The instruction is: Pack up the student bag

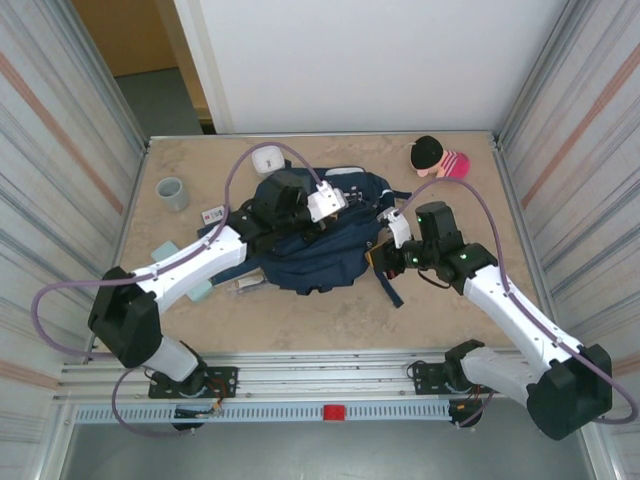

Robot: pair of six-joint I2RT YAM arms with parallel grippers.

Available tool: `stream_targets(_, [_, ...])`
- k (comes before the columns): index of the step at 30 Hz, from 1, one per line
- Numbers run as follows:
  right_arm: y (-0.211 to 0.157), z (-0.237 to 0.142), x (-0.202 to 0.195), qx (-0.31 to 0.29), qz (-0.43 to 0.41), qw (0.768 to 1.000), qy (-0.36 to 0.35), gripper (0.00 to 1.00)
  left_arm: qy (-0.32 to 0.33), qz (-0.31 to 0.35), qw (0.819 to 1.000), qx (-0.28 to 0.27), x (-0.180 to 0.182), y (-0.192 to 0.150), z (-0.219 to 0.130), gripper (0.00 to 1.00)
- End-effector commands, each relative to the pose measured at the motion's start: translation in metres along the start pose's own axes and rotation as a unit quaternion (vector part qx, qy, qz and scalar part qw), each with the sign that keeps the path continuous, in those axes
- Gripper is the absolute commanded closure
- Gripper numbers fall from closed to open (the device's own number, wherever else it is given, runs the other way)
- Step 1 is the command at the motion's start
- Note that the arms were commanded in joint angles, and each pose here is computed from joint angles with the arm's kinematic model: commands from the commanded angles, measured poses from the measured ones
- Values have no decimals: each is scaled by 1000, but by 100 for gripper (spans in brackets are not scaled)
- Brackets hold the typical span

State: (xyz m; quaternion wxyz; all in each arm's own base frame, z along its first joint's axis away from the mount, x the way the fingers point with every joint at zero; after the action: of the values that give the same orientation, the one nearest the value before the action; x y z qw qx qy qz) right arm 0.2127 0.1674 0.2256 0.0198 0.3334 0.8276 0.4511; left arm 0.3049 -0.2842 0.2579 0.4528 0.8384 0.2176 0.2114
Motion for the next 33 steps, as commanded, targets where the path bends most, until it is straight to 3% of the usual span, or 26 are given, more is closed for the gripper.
stream_targets(1, [8,-4,36,14,42,994,97,100,81,-36,996,-25,22,15,6,100])
stream_targets(7, [11,14,67,40,85,985,142,100,68,-45,996,-24,12,15,19,100])
stream_targets(13, [19,34,72,35,135,979,152,99,30,-78,995,-47,1,16,22,100])
stream_targets(17, [20,36,67,27,145,978,145,92,9,-72,995,-65,-3,17,18,100])
stream_targets(19, [18,28,59,10,158,979,132,76,-17,-62,995,-74,-4,17,13,100])
stream_targets(21, [17,15,46,-17,194,972,129,41,-51,-60,993,-87,-3,17,5,100])
stream_targets(24, [10,2,25,-53,265,956,117,24,-96,-48,989,-106,-1,16,-4,100])
stream_targets(28, [-1,-10,7,-94,335,934,84,12,-147,-24,981,-122,-6,16,-13,100])
stream_targets(33, [-5,1,-8,-117,382,913,83,12,-186,-21,973,-133,-14,17,-14,100])
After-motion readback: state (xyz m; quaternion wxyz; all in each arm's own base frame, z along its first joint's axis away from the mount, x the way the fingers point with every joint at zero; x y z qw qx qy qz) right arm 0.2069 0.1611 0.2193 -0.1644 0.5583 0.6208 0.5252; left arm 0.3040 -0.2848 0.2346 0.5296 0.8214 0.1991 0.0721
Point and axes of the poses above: each hand's point on the last joint's axis, 136 mm out from that joint toward the fingers, its own z axis out along the fingers, its own x axis along the line the jaws close on, y = z × x, the point moved 6 cm from there along -z, back along the fingers, and after that the axes turned 11 degrees about -z, right-handed, at the moved point
